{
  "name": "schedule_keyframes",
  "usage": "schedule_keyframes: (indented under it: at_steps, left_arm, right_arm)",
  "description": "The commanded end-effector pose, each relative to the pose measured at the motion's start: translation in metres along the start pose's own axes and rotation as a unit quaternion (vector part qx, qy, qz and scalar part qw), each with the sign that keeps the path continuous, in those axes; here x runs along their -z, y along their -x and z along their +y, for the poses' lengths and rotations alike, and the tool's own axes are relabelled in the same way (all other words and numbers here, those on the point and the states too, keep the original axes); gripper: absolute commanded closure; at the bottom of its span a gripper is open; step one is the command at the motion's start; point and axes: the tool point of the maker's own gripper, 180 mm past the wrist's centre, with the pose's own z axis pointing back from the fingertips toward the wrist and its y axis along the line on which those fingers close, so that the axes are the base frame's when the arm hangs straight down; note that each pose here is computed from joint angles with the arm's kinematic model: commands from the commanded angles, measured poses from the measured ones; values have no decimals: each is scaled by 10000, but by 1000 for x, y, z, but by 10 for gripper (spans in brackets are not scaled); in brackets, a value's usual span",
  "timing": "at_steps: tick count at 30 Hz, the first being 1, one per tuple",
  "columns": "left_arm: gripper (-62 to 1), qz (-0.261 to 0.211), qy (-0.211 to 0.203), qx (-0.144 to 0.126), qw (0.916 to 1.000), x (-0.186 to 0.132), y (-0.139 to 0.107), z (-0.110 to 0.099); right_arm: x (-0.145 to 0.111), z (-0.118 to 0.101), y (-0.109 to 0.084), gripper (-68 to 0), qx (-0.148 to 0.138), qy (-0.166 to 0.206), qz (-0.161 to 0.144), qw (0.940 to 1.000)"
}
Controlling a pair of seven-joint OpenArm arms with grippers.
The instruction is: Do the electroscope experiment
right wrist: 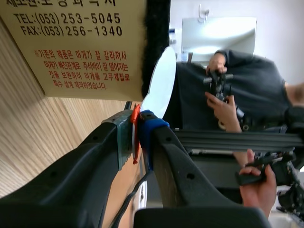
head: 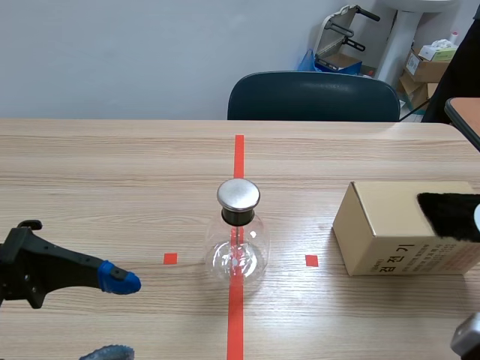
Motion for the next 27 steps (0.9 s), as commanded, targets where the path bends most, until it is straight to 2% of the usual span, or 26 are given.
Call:
schedule_keyframes:
  at_steps: [1, 3, 4, 5, 8, 9, 10, 11, 12, 14, 15, 16, 17, 19, 20, 21, 22, 23, 25, 26, 27]
  left_arm:
    - [-332, -156, 9, 5, 9999, 3, -8, 0]
    - [-332, -154, 11, 2, 9999, 3, -8, 0]
    - [-332, -154, 10, 4, 9999, 3, -8, 0]
    - [-332, -154, 10, 4, 9999, 3, -8, 0]
    - [-332, -151, 12, 5, 9999, 3, -8, 0]
    - [-332, -151, 10, 6, 9999, 3, -8, 0]
    - [-332, -151, 10, 6, 9999, 3, -8, 0]
    - [-332, -151, 10, 6, 9999, 3, -8, 0]
    - [-332, -154, 9, 5, 9999, 3, -8, 0]
    - [-332, -149, 12, 3, 9999, 3, -7, 0]
    - [-332, -152, 10, 4, 9999, 3, -8, 0]
    - [-332, -154, 9, 5, 9999, 3, -8, 0]
    - [-332, -154, 9, 5, 9999, 3, -8, 0]
    - [-332, -154, 9, 5, 9999, 3, -8, 0]
    - [-332, -152, 9, 5, 9999, 3, -8, 0]
    - [-332, -152, 9, 5, 9999, 3, -8, 0]
    - [-332, -150, 9, 5, 9999, 3, -8, 0]
    - [-332, -149, 7, 10, 9999, 3, -8, 0]
    - [-332, -138, 6, 12, 9999, 3, -7, 0]
    - [-332, -138, 6, 12, 9999, 3, -7, 0]
    - [-332, -138, 6, 12, 9999, 3, -7, 0]
  right_arm:
    - [0, -4, -13, -10, -140, 11, -518, 9986]
    - [-2, -4, -35, -10, -130, 17, -1102, 9938]
    - [-2, -4, -40, -10, -117, 25, -1224, 9924]
    - [-1, -4, -38, -10, -92, 33, -1147, 9934]
    - [2, -4, -5, -10, 10, 70, -133, 9999]
    - [0, -2, 3, -10, 6, 38, 84, 10000]
    - [0, -2, 3, -10, -18, 23, 91, 10000]
    - [1, -2, -1, -10, -62, 7, -56, 10000]
    - [0, -2, -12, -10, -91, -14, -394, 9992]
    - [-2, -3, -38, -10, -105, 6, -1145, 9934]
    - [-3, -3, -45, -10, -102, 17, -1338, 9910]
    - [-3, -3, -45, -10, -73, 31, -1308, 9914]
    - [-2, -4, -37, -10, -31, 60, -1061, 9943]
    - [2, -4, -7, -10, 20, 79, -185, 9998]
    - [2, -3, 6, -10, 7, 65, 169, 9998]
    - [2, -3, 10, -10, -28, 45, 271, 9996]
    - [2, -3, 6, -10, -95, 34, 130, 9999]
    - [3, -3, -6, -10, -146, 13, -249, 9996]
    - [0, -4, -35, -10, -168, 30, -1104, 9937]
    - [-1, -5, -44, -10, -157, 58, -1363, 9905]
    - [-1, -6, -47, -10, -136, 78, -1418, 9898]
